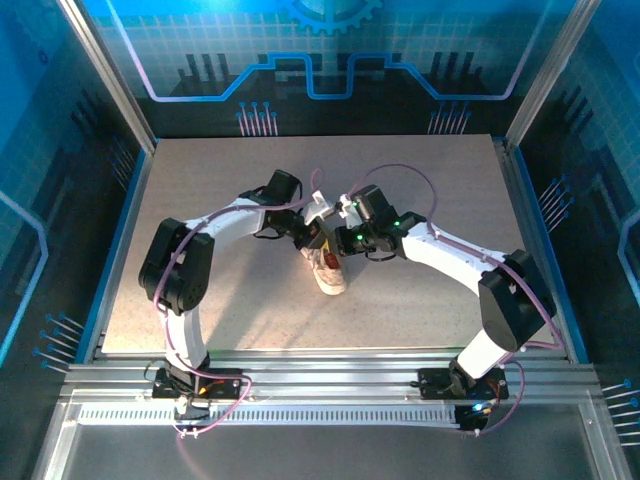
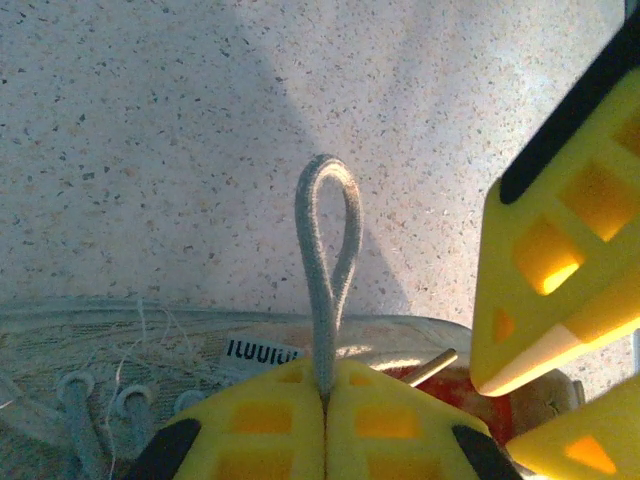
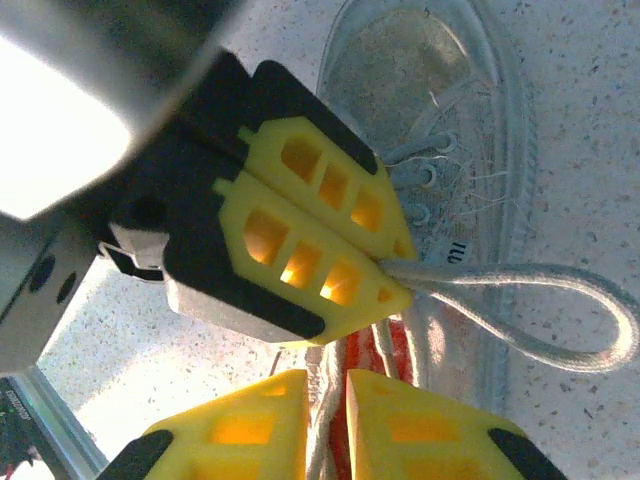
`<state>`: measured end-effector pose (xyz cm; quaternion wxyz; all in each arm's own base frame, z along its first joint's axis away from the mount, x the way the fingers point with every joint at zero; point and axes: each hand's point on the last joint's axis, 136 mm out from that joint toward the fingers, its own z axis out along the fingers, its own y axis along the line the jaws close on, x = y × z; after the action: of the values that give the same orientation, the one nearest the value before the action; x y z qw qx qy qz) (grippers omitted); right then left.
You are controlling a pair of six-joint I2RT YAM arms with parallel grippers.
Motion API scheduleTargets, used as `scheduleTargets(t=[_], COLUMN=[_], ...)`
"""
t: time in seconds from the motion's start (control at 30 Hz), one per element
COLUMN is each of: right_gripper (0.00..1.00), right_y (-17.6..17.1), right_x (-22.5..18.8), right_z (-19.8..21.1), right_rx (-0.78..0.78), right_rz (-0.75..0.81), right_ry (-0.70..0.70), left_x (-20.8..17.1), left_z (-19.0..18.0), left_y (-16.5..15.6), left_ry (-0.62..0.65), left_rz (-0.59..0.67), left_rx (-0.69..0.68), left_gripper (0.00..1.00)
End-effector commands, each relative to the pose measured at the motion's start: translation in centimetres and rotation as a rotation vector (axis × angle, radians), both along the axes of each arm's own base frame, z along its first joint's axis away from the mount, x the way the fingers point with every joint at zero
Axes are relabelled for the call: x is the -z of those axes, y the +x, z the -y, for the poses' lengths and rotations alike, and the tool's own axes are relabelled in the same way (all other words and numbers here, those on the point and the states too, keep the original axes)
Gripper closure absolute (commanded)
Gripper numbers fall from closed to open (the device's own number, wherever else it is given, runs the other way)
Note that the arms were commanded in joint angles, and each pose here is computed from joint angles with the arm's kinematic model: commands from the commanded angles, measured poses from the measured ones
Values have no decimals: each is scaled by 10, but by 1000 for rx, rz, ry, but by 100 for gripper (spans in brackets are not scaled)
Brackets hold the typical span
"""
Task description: Tie the shoes
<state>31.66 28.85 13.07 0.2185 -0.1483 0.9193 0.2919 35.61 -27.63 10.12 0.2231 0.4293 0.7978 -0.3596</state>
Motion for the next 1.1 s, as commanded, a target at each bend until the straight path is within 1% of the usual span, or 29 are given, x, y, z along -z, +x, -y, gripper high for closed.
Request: scheduleTargets(t=[0.0, 0.1, 0.27, 0.53, 0.67, 0.77, 0.9, 1.07], right_gripper=[81, 76, 75, 72, 71, 71, 69, 70], right_y=[4, 4, 7, 8, 12, 13, 13, 16], right_x=[1, 5, 10, 25, 29, 28, 35, 40], right_z=[1, 5, 11, 16, 16, 14, 15, 16], right_rx=[-14, -24, -32, -110, -148, -182, -211, -219], right_rz=[45, 56, 57, 63, 73, 70, 58, 37], right_ry=[-14, -36, -48, -58, -50, -15, -40, -34], left_x=[-13, -12, -9, -5, -3, -4, -6, -3], left_z=[3, 4, 4, 4, 5, 5, 6, 5], left_y=[-5, -5, -5, -1, 1, 2, 2, 1], left_ry=[-67, -77, -87, -90, -86, -90, -90, -84], left_rz=[-112, -162, -212, -280, -300, -304, -304, -317], left_rx=[4, 6, 7, -20, -32, -33, -33, -35], left_gripper=[100, 100, 100, 100, 100, 100, 100, 100])
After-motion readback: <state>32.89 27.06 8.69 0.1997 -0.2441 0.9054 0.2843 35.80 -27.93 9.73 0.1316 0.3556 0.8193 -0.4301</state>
